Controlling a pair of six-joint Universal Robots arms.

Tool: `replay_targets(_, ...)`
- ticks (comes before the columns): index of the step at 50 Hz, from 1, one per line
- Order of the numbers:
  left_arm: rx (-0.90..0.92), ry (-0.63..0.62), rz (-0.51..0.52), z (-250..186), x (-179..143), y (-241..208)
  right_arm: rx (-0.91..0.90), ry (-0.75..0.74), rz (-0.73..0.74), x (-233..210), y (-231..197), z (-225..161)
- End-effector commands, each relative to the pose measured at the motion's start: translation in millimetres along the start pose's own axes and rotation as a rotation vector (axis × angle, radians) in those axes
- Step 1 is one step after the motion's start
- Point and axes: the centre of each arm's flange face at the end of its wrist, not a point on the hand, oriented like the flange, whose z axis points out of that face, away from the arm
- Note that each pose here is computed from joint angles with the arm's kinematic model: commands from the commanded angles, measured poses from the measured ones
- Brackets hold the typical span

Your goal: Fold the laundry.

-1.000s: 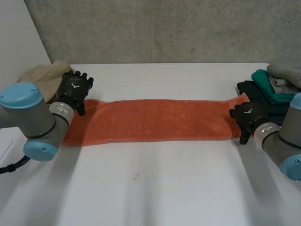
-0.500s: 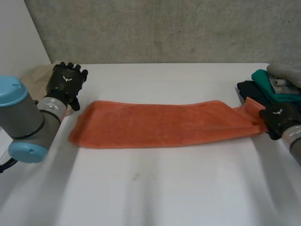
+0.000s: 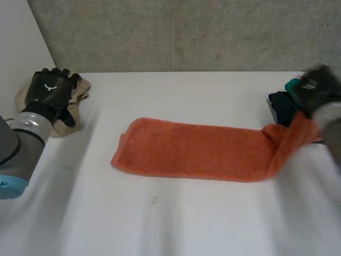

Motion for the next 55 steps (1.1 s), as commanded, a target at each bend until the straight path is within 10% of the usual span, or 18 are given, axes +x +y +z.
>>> replay_targets(1,-0.008,-0.033,-0.007,-2,-12,1,0.501,-0.104,-0.024,-76,-140,-24)
replay_targets(8,-0.022,-0.029,-0.061,-8,-11,4,0.930,-0.361,-0.056,-189,-201,-75)
replay_targets(18,-0.019,-0.010,-0.070,-9,-5,4,1.021,-0.510,-0.065,-253,-207,-112)
replay_targets(35,0.112,0.292,-0.090,-35,97,-39,0.376,-0.526,0.570,-142,-131,-78)
replay_targets(46,0.070,0.361,-0.054,-6,141,-7,0.137,-0.537,0.588,-151,-76,-67)
replay_targets(55,-0.060,0.129,0.061,31,117,32,0.046,-0.509,0.573,-166,-51,-51)
